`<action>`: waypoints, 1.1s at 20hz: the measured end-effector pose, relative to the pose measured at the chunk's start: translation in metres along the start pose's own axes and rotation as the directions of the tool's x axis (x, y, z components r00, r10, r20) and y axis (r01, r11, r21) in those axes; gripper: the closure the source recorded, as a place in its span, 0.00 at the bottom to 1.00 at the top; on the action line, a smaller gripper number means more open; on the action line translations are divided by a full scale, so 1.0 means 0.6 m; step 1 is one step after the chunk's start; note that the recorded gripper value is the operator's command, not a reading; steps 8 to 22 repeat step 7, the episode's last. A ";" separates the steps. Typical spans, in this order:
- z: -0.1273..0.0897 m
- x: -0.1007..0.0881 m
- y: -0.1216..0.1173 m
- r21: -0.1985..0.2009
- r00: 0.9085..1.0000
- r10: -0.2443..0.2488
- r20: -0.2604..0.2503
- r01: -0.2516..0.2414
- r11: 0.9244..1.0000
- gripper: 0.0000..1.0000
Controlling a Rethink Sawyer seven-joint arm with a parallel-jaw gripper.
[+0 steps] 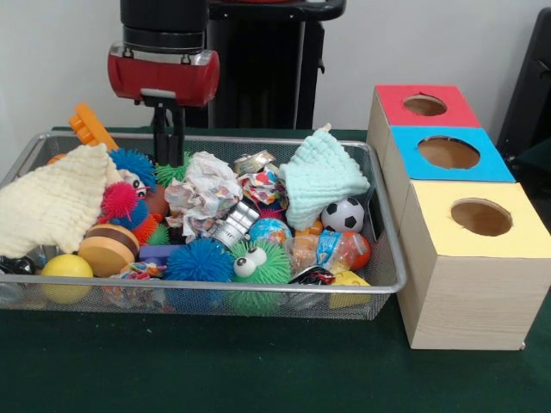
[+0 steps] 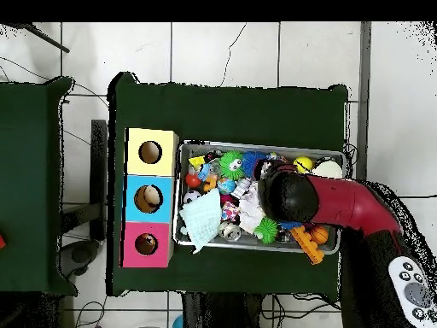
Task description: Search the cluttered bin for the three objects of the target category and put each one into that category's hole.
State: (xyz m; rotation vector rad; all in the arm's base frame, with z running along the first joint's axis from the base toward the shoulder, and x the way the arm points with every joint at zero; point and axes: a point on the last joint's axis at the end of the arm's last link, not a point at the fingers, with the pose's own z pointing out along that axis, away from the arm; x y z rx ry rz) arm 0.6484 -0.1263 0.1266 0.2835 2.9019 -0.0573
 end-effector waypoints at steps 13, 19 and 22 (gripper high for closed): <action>0.001 0.000 -0.020 0.004 1.000 0.018 -0.001 -0.018 1.000 1.00; 0.001 0.000 -0.020 0.004 1.000 0.018 -0.001 -0.018 1.000 1.00; 0.001 0.000 -0.020 0.004 1.000 0.018 -0.001 -0.018 1.000 1.00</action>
